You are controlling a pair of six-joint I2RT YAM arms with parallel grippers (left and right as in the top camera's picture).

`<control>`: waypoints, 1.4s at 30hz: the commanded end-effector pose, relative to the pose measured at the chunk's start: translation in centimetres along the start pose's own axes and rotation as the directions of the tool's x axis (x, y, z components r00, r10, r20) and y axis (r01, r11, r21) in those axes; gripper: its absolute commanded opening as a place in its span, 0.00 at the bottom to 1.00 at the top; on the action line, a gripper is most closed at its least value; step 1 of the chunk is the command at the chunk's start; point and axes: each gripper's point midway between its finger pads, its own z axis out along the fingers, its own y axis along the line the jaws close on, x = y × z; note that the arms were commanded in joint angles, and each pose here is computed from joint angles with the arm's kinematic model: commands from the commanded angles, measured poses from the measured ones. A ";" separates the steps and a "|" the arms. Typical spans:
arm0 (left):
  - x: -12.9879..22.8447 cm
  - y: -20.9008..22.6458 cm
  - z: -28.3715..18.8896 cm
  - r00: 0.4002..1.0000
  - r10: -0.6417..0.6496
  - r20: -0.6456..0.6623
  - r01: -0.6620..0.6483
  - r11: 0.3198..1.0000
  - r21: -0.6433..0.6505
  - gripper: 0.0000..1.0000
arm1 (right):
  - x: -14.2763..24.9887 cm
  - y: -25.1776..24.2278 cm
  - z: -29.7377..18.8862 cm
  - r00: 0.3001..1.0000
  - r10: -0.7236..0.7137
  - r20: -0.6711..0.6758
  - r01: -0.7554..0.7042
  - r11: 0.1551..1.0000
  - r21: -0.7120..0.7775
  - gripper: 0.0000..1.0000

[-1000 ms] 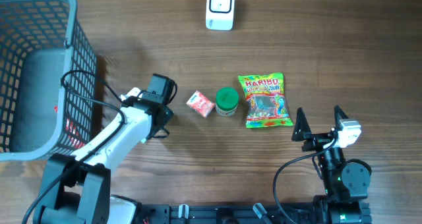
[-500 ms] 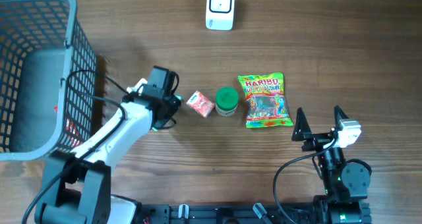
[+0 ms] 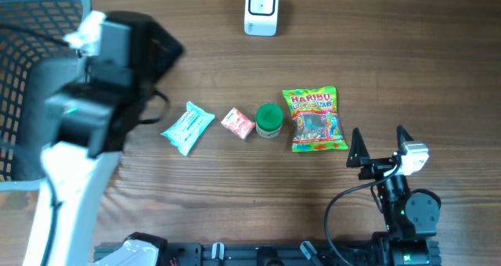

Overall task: Scan the item barcode
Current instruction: 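Reach the left gripper into the basket and grasp the red Nescafe stick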

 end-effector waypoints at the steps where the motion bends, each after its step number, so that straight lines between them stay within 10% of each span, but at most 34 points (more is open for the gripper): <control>1: -7.3 3.5 -3.4 0.975 -0.008 0.220 0.029 0.995 -0.091 1.00 | -0.1 -0.1 0.0 1.000 -0.013 0.006 0.013 1.000 0.005 1.00; 15: -9.1 24.3 0.4 0.890 -0.413 0.191 0.450 0.733 -0.510 1.00 | -0.1 -0.1 0.0 1.000 -0.013 0.005 0.013 1.000 0.005 0.98; 23: -6.5 29.0 8.9 0.951 -0.279 -0.131 0.131 0.750 -0.648 1.00 | -0.1 -0.1 0.0 1.000 -0.013 0.006 0.013 1.000 0.005 1.00; 42: 7.5 36.1 17.6 0.784 -0.359 -0.507 -0.098 0.734 -0.672 0.88 | -0.1 -0.1 0.0 1.000 -0.013 0.005 0.013 1.000 0.005 1.00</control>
